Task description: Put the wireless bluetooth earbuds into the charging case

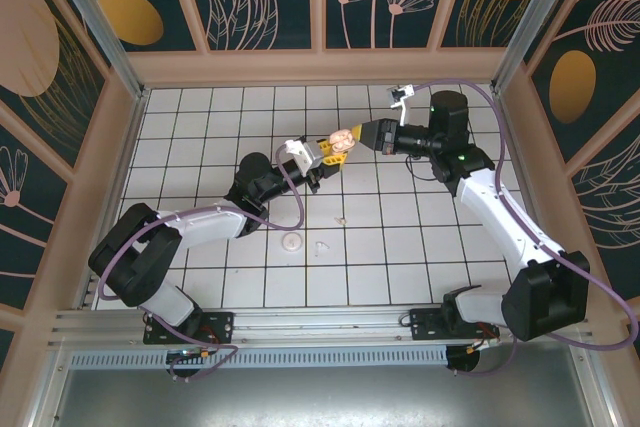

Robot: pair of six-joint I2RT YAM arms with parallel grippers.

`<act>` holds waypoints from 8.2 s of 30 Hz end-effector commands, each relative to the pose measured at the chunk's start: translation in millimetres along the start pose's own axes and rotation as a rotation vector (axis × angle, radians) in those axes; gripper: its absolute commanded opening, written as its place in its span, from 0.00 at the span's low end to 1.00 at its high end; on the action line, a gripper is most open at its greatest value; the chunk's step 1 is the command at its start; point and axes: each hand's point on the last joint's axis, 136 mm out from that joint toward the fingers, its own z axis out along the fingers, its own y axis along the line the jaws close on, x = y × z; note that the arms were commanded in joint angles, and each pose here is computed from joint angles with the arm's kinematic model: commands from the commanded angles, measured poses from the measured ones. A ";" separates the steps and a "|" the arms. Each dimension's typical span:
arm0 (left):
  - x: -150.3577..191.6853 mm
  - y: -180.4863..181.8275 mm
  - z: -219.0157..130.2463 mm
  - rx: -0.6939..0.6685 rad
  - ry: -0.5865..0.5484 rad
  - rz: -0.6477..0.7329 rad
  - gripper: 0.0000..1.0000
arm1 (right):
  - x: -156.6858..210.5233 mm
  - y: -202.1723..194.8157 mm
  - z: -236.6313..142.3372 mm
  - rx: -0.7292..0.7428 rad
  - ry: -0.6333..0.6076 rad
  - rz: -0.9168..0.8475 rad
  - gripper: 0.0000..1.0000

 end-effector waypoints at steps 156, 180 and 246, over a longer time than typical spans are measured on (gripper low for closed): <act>-23.9 3.3 4.5 -0.008 -0.056 -0.048 0.13 | 3.1 10.7 -17.6 0.018 -0.041 -0.008 0.45; -24.1 2.7 4.0 -0.006 -0.059 -0.050 0.13 | 15.0 15.2 -4.7 -0.016 0.011 -0.001 0.33; 44.1 70.6 -55.9 -0.271 0.087 -0.423 0.14 | 114.5 -35.0 -11.3 0.576 0.178 0.376 0.34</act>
